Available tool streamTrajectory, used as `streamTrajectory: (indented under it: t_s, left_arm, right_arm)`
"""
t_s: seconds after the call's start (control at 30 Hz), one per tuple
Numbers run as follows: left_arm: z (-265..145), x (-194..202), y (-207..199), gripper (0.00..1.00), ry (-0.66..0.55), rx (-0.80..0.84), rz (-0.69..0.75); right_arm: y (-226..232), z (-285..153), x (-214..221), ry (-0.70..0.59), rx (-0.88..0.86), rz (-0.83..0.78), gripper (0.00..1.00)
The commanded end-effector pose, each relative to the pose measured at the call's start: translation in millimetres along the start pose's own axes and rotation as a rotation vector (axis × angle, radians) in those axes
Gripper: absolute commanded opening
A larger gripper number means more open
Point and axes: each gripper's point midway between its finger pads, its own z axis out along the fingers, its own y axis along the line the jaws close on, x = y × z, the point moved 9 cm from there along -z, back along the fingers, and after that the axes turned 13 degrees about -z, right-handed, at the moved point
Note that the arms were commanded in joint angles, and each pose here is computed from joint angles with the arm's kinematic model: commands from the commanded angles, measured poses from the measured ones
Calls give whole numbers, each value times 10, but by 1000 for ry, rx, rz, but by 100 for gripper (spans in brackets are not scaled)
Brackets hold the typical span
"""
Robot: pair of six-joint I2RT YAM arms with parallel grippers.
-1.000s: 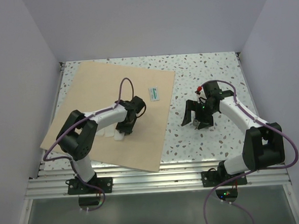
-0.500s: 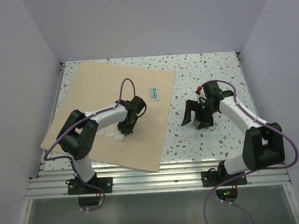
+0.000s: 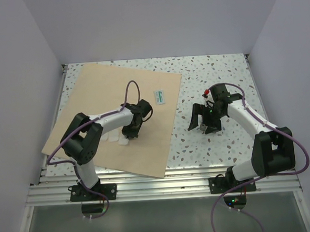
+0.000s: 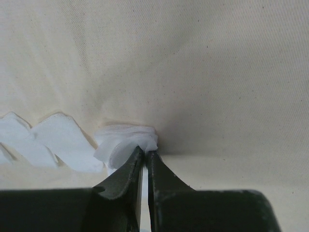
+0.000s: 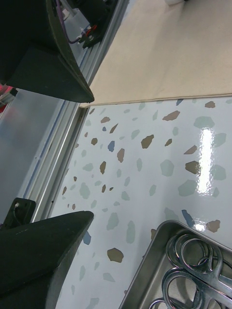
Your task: Prepare the surgical pack
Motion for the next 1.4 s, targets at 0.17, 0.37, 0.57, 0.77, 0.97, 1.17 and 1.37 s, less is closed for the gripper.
streamTrajectory:
  t_s: [0.17,0.37,0.57,0.77,0.97,1.17,1.37]
  left_arm:
    - [-140,-152,24,0,-52,-10,-71]
    - [-372,-199,34,0,-73,47,-97]
    - [-472,-211,22,0,-69,79,-109]
    - [-781,-347,-154,0,-67,296,-191]
    - [-1234,-577,-368,0,-51,535,-353]
    - [-1529,-743,-595,0,-4,775,-579]
    - [-1568,-758,-725,0,108,907,-745]
  right_arm:
    - [65,-137,-59,-47,-15,-28,98]
    - [103,-146,-107,-59,-48,-36,99]
    - [182,-177,-181,-86,-105,-58,99]
    - [384,-138,-158,-174,-293,-114,99]
    - [779,-241,-132,-312,-402,-232,99]
    - [1142,-281,-95,-409,-393,-356,99]
    - [1288,-209,-82,-459,-280,-406,99]
